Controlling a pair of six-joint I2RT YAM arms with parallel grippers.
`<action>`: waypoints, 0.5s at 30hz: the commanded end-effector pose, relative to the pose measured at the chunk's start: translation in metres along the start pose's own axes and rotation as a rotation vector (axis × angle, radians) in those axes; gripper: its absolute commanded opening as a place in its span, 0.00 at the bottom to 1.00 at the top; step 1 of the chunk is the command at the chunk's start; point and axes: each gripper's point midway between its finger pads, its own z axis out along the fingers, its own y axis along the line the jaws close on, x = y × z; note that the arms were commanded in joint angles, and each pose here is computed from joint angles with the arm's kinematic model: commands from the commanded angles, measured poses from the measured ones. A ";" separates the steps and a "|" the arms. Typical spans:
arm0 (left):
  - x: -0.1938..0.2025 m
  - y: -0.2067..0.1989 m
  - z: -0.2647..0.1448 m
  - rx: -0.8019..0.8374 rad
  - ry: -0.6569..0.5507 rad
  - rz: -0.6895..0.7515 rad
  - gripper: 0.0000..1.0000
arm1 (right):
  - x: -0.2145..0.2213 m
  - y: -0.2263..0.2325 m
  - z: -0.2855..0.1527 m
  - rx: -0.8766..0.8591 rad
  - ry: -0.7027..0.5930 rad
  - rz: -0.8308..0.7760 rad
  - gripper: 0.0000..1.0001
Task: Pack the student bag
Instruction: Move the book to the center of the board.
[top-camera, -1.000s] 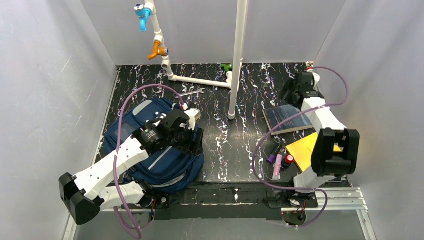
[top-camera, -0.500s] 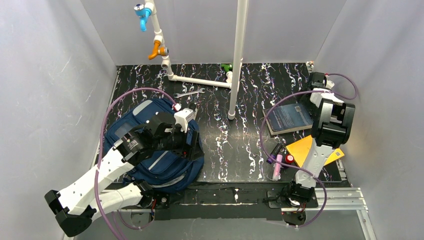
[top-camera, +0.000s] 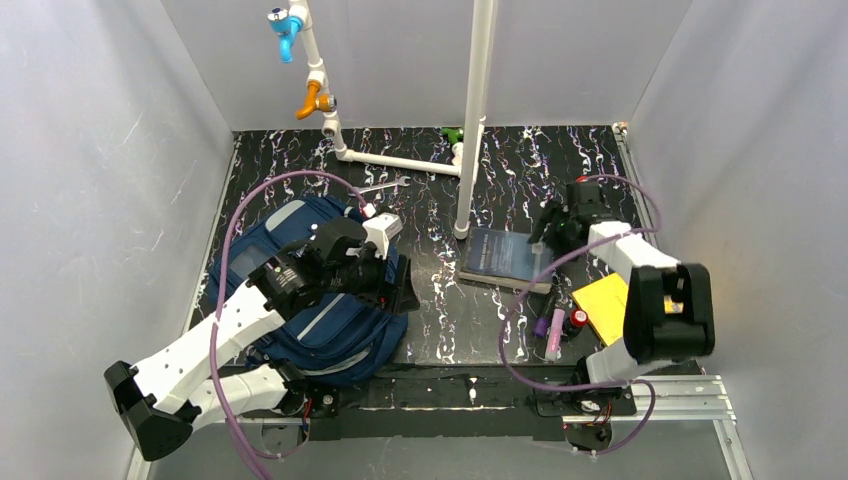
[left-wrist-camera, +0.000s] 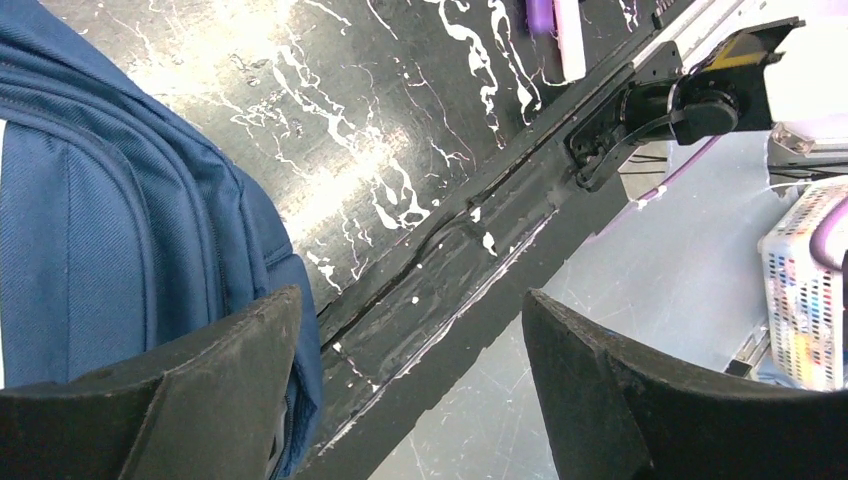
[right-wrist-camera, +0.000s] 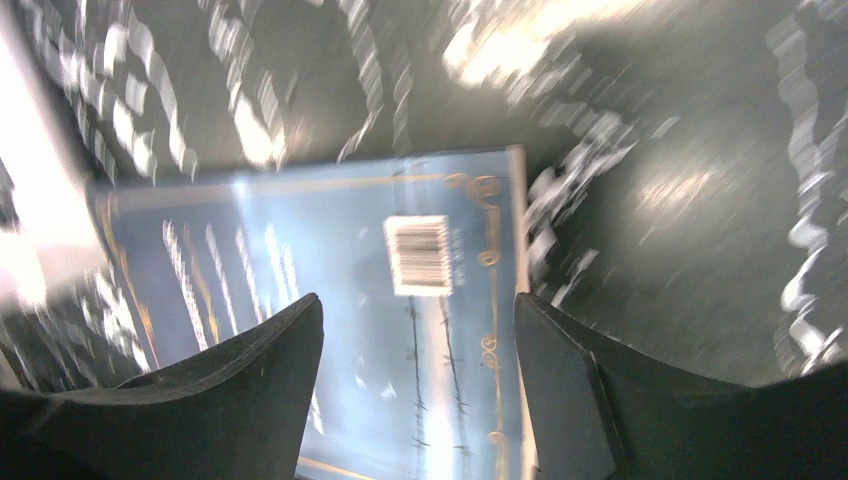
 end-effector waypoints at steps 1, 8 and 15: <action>-0.003 -0.008 0.004 0.037 -0.001 -0.010 0.80 | 0.062 0.044 -0.051 -0.186 0.098 -0.146 0.75; -0.006 -0.016 0.013 0.068 0.013 -0.070 0.80 | 0.048 0.045 -0.078 -0.207 0.019 -0.263 0.79; -0.004 -0.031 0.033 0.091 0.003 -0.141 0.88 | 0.008 0.063 -0.047 -0.180 -0.034 -0.287 0.90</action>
